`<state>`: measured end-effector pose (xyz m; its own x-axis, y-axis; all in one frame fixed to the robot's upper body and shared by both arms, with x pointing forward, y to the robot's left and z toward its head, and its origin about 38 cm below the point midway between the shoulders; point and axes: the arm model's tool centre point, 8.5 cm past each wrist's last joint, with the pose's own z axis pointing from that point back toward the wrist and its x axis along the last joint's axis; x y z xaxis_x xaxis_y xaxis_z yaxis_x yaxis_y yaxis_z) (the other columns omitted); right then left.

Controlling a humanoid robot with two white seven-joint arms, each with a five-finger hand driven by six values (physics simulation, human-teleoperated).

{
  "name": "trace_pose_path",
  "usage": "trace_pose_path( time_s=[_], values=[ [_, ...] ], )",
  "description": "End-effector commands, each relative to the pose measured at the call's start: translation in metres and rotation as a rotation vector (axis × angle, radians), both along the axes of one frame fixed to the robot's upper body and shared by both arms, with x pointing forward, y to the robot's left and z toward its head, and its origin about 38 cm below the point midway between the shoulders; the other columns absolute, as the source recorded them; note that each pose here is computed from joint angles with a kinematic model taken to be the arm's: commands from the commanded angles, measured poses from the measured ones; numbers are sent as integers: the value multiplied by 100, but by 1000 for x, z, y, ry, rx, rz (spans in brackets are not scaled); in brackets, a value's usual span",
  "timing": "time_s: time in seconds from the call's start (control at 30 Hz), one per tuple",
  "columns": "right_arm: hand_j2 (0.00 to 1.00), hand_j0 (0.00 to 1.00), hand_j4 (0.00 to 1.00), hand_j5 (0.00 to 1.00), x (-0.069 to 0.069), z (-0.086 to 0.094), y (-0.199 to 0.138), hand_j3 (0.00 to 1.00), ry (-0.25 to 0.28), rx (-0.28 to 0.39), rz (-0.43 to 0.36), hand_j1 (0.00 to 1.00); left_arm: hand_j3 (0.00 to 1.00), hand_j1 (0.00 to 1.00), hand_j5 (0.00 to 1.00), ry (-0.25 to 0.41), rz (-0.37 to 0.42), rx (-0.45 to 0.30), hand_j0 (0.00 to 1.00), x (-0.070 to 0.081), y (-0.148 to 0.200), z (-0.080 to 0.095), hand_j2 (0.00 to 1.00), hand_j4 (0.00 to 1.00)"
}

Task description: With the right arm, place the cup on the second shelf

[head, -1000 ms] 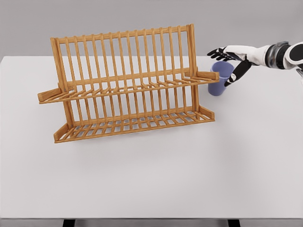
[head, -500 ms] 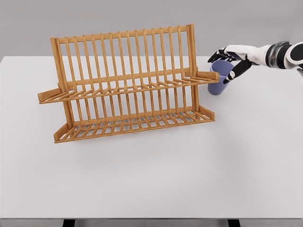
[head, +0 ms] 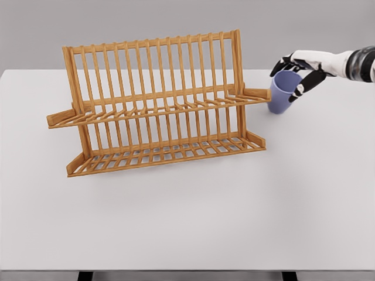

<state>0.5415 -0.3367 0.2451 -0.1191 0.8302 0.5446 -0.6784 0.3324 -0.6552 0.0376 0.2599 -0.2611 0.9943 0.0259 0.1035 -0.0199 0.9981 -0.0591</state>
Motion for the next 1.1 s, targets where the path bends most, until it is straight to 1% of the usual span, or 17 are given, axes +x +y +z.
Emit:
trace_pose_path(
  time_s=[0.0,0.1,0.2,0.23,0.27,0.33,0.37,0.43,0.47,0.53,0.6,0.63,0.73,0.77,0.83,0.97,1.07],
  values=[
    [52,52,52,52,-2,5,1,52,-8,5,9,52,100,100,100,0,0,0,100,0,0,0,100,100],
    [50,50,50,50,-8,16,-7,50,-17,-8,0,50,100,100,100,0,0,0,100,0,0,0,100,100],
    [50,50,50,50,-15,23,-15,50,-17,25,-6,50,100,100,100,0,0,0,100,0,0,0,100,100],
    [50,50,50,50,-17,26,-18,50,-20,23,-6,50,100,100,100,0,0,0,100,0,0,0,100,100],
    [50,50,50,50,-18,27,-18,50,-22,23,-5,50,100,100,100,0,0,0,100,0,0,0,100,100],
    [49,49,49,49,-17,37,-18,49,-39,40,-16,49,100,100,100,0,0,0,100,0,0,0,100,100],
    [48,48,48,48,-18,38,-16,48,-40,40,-10,48,100,100,100,0,0,0,100,0,0,0,100,100],
    [48,48,48,48,-22,42,-31,48,-44,33,-34,48,100,100,100,0,0,0,100,0,0,0,100,100],
    [48,48,48,48,-25,46,-29,48,-44,57,-24,48,100,100,100,0,0,0,100,0,0,0,100,100],
    [46,46,46,46,-31,52,-34,46,-48,47,-29,46,100,100,100,0,0,0,100,0,0,0,100,100],
    [46,46,46,46,-33,55,-29,46,-51,47,-17,46,100,100,100,0,0,0,100,0,0,0,100,100],
    [46,46,46,46,-33,63,-29,46,-67,62,-20,46,100,100,100,0,0,-2,100,0,0,0,100,100],
    [46,46,46,46,-34,67,-23,46,-74,66,-8,46,100,100,100,0,0,0,100,0,0,0,100,100],
    [46,46,46,46,-36,71,-25,46,-82,66,-8,46,100,100,100,0,0,0,100,0,0,0,100,100],
    [46,46,46,46,-36,81,-27,46,-100,91,-11,46,100,100,100,0,0,-2,100,0,0,0,100,100],
    [46,46,46,46,-41,86,-27,46,-109,90,-2,46,100,100,100,0,0,0,100,0,0,0,100,100],
    [46,46,46,46,-42,93,-25,46,-121,97,-2,46,100,100,100,0,0,0,100,0,0,0,100,100]
  ],
)
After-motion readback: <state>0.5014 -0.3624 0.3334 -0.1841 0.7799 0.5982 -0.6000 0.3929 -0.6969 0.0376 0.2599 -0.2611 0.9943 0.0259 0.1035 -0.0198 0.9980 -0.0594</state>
